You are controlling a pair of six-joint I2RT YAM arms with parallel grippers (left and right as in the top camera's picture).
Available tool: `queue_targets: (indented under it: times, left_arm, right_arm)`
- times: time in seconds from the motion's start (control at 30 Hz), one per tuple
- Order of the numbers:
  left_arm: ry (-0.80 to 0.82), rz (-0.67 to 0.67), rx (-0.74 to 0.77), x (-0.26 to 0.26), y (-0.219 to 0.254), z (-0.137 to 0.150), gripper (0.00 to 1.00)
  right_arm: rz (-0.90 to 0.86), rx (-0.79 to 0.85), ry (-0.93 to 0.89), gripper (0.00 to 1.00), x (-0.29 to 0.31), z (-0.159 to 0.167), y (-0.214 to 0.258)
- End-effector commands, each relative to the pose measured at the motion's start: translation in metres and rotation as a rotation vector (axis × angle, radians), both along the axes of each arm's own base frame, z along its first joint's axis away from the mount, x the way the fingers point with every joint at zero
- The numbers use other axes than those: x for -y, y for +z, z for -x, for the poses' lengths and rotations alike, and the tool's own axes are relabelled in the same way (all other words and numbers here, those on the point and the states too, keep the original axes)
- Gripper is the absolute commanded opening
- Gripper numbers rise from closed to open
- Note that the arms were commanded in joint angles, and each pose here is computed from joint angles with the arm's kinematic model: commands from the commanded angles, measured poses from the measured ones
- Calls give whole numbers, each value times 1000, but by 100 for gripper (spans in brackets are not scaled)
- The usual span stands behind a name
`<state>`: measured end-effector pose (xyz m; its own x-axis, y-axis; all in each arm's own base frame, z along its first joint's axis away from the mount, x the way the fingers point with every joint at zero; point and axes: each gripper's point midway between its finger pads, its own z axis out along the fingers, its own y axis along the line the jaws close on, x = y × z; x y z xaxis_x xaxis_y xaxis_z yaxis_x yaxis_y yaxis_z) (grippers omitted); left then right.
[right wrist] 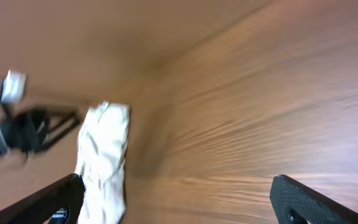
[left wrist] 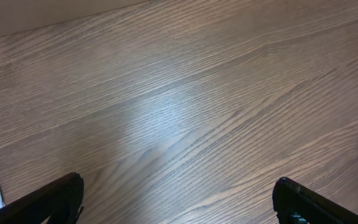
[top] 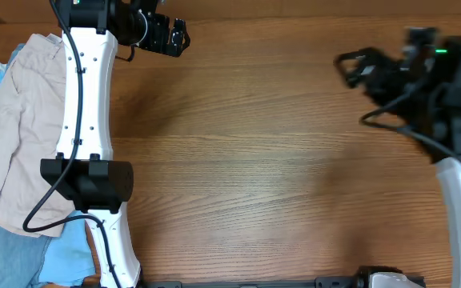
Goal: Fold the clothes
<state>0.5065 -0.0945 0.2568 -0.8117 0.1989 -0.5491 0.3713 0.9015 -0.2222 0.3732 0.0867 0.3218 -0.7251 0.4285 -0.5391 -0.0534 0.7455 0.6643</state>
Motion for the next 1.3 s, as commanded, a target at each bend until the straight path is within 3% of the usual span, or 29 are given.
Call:
queue_targets:
  times: [0.0, 0.1, 0.2, 0.37, 0.57, 0.8, 0.97, 1.03, 1.27]
  left_arm:
    - [1, -1, 24, 3, 10, 1, 100]
    - [1, -1, 24, 3, 10, 1, 100]
    - [1, -1, 24, 3, 10, 1, 100]
    - [1, -1, 24, 3, 10, 1, 100]
    - [1, -1, 24, 2, 10, 1, 100]
    - [1, -1, 24, 3, 10, 1, 100]
    - [1, -1, 24, 3, 10, 1, 100]
    - [1, -1, 24, 2, 10, 1, 100]
    - [2, -1, 24, 2, 10, 1, 100]
  right_arm:
    - [25, 51, 154, 100, -62, 9, 7]
    - [30, 38, 276, 100, -105, 31, 3]
    - [67, -24, 246, 100, -98, 35, -12]
    - [470, 305, 432, 100, -79, 32, -1]
    - [499, 464, 208, 100, -14, 58, 9]
    - [501, 710, 58, 100, 19, 118, -106]
    - [512, 737, 24, 100, 24, 130, -153]
    - [488, 700, -82, 100, 38, 128, -162]
    - [490, 807, -125, 100, 40, 133, -146]
